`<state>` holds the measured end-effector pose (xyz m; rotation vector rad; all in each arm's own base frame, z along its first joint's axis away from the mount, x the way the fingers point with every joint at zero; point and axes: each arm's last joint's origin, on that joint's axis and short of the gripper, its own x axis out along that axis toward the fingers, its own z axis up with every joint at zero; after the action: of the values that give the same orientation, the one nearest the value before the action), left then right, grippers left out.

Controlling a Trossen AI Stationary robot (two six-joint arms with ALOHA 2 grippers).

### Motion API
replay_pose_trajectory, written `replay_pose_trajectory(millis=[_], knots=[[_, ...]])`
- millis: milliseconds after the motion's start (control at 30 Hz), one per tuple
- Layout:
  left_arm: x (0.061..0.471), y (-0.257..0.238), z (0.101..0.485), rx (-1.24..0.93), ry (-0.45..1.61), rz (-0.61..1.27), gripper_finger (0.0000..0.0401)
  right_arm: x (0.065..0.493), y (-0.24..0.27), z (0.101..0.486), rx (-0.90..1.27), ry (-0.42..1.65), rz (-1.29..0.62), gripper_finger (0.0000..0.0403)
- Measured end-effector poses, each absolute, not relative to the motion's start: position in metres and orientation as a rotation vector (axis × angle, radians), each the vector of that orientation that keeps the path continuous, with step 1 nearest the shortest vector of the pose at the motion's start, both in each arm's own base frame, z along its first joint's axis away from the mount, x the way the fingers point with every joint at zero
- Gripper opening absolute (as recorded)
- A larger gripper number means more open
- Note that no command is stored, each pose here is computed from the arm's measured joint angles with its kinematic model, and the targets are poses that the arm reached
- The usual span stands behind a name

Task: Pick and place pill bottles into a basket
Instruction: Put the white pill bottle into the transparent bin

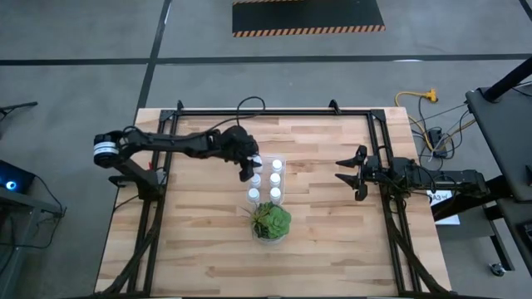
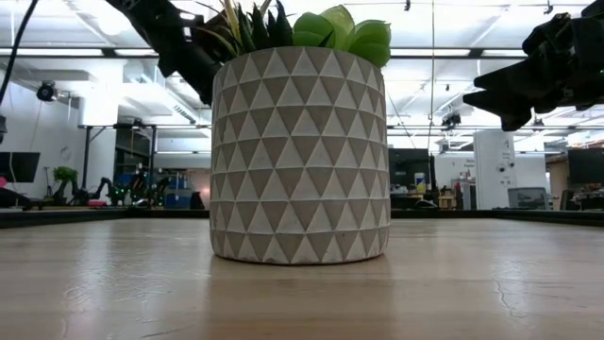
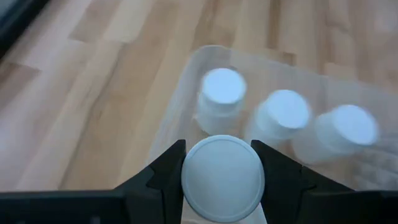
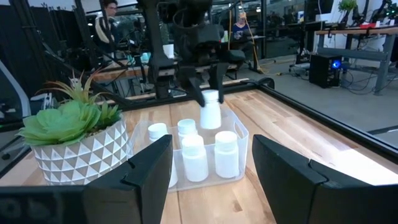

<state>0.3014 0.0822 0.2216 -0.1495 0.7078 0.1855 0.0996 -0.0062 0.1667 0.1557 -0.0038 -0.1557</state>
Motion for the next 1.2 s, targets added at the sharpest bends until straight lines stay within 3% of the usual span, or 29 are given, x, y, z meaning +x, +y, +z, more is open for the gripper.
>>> replay_pose_trajectory(millis=[767, 1200], knots=[[0.299, 0.083, 0.212, -0.131, 0.72, 0.237, 0.0139, 0.1, -0.006, 0.167, 0.156, -0.004, -0.156, 0.021], [0.297, 0.082, 0.207, -0.128, 0.725, 0.251, 0.0162, 0.1, -0.006, 0.167, 0.156, -0.004, -0.156, 0.021]])
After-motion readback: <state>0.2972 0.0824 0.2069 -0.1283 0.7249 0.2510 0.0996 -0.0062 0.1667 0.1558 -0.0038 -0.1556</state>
